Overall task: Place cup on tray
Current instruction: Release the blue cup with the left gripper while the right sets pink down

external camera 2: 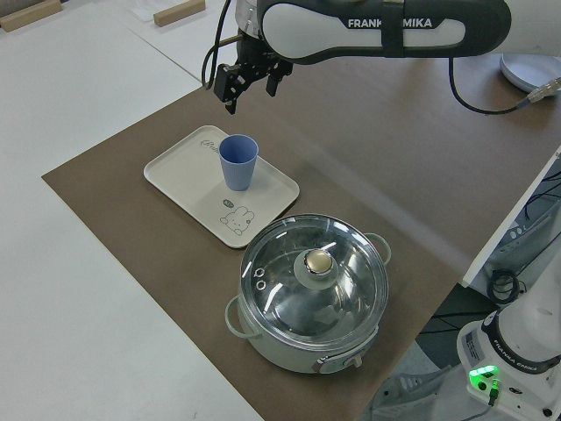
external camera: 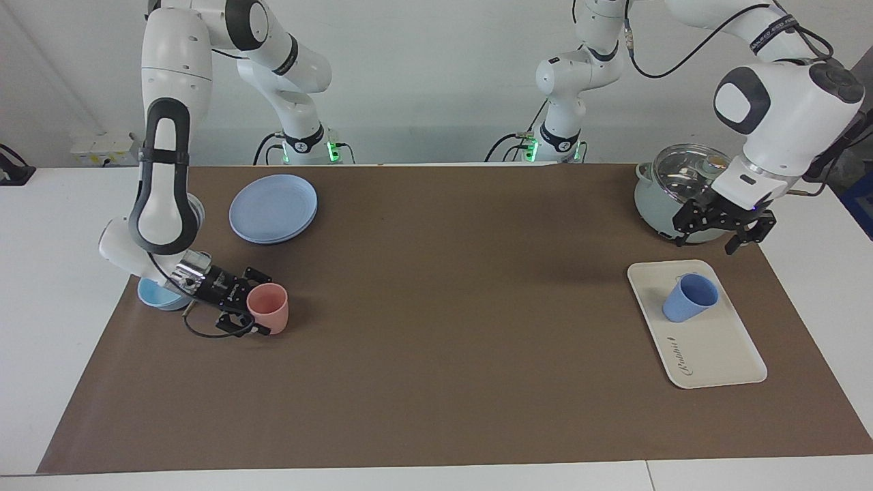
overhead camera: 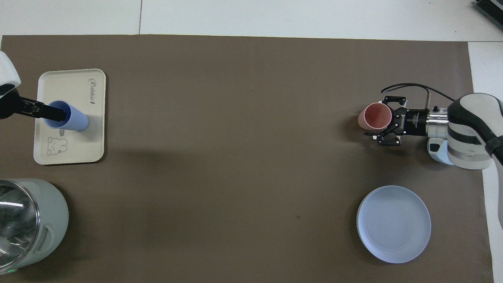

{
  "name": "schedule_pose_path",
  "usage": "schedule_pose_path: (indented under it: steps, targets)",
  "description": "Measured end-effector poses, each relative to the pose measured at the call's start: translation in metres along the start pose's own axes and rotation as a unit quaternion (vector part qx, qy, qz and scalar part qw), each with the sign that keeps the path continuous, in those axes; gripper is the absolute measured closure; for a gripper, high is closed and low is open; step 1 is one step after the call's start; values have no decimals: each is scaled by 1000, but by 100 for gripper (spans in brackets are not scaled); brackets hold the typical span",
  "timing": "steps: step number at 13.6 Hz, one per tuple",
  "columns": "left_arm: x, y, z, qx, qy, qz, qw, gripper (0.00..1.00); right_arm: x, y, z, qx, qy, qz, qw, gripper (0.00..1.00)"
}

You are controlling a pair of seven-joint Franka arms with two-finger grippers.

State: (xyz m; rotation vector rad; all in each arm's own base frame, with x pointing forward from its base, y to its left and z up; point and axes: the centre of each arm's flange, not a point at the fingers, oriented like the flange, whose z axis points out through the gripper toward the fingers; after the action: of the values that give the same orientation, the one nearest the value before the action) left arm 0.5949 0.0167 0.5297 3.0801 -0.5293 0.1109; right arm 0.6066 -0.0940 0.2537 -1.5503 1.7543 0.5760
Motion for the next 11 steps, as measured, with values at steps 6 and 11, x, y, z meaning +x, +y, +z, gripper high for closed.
schedule_pose_path:
  steps: [6, 11]
  targets:
    - [-8, 101, -3, -1, -21, -35, 999, 0, 9, -9, -47, 15, 79, -74, 994, 2]
    - [-11, 122, -46, 3, -11, -62, 998, 0, -53, -12, -98, -96, 205, -283, 932, 1]
